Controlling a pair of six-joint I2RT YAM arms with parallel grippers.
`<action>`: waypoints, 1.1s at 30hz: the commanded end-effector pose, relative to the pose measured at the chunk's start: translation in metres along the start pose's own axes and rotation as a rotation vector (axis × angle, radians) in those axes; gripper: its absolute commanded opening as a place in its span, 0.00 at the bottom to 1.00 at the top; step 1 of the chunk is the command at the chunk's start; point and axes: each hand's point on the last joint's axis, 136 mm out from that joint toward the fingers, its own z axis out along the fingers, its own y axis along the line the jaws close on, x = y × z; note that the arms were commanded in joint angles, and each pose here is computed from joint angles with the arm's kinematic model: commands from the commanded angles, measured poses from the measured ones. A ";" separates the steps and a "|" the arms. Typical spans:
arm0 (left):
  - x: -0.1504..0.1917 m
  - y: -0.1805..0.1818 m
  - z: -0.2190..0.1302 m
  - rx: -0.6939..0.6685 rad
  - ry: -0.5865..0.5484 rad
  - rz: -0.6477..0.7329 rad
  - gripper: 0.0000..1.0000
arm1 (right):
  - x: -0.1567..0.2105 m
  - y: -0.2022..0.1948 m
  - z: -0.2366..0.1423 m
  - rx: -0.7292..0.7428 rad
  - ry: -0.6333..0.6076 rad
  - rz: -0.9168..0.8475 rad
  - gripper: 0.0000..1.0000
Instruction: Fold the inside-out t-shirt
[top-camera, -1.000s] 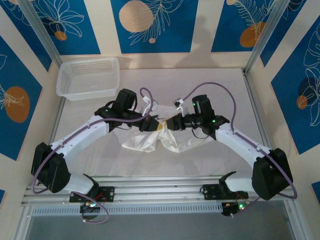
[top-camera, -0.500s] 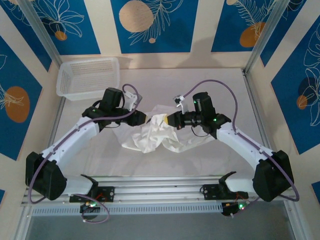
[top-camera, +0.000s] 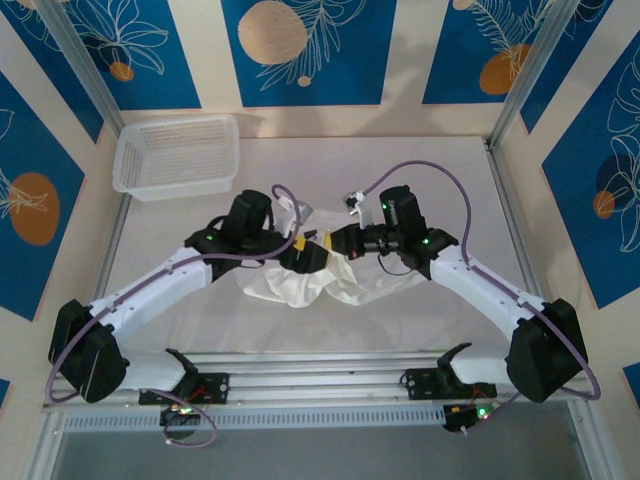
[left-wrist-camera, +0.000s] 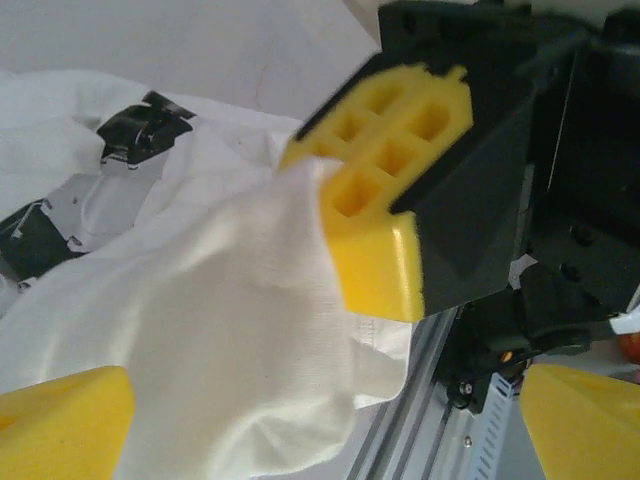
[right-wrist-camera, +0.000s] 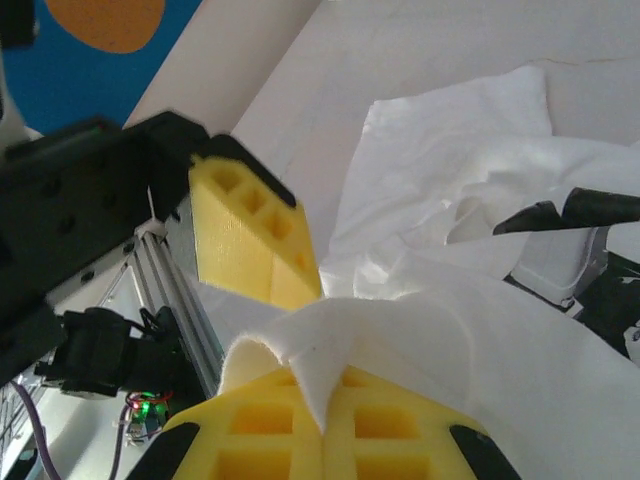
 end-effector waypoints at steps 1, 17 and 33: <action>-0.006 0.023 0.002 -0.209 -0.052 0.027 0.99 | -0.007 0.001 0.001 0.024 0.002 0.023 0.00; -0.005 0.122 -0.047 -0.775 -0.073 -0.097 0.53 | 0.000 -0.006 0.000 0.080 0.030 0.047 0.00; -0.009 0.099 -0.040 -0.364 -0.038 -0.214 0.00 | 0.005 -0.055 -0.017 0.314 -0.009 0.200 0.03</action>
